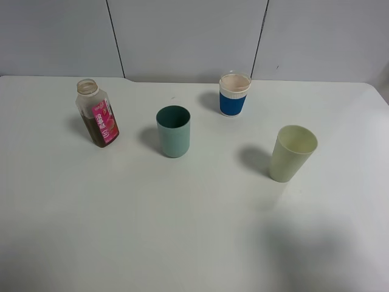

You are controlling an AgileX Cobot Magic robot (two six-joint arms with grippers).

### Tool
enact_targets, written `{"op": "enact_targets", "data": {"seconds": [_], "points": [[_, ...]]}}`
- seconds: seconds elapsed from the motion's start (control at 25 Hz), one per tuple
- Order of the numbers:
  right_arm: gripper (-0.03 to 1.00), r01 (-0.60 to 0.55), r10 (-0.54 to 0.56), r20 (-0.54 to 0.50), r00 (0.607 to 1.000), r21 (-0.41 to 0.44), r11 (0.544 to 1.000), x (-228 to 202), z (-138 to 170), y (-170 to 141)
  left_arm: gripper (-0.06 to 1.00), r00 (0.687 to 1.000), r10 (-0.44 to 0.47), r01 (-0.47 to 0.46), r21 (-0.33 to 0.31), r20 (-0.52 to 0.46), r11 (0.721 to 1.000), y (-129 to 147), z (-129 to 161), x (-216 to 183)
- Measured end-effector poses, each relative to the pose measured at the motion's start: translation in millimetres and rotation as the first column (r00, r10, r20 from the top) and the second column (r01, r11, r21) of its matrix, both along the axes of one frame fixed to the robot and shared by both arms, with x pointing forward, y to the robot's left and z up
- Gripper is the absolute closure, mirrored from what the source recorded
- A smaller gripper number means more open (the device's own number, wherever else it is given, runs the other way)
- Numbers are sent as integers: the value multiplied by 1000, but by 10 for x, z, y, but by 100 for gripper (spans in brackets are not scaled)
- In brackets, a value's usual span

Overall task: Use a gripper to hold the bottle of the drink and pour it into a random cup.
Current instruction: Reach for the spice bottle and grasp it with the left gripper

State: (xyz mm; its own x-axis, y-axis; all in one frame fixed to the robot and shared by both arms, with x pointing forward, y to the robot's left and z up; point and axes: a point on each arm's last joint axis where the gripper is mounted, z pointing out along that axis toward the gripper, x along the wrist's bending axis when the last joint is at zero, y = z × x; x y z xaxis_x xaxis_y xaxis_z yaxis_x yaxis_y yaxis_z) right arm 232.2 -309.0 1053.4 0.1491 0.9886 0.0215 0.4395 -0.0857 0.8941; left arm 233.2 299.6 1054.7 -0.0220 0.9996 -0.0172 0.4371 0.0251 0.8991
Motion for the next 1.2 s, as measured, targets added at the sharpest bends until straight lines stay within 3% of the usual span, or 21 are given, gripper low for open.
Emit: {"op": "enact_targets", "data": {"seconds": [0.96,1.2], "points": [[-3,0,0,0,1000,0,1000,0,0,0,12,1000,6,-6,8,1,1000,8,3,-1],[-3,0,0,0,1000,0,1000,0,0,0,12,990,21,-26,37,139,999,33,154,20]]}}
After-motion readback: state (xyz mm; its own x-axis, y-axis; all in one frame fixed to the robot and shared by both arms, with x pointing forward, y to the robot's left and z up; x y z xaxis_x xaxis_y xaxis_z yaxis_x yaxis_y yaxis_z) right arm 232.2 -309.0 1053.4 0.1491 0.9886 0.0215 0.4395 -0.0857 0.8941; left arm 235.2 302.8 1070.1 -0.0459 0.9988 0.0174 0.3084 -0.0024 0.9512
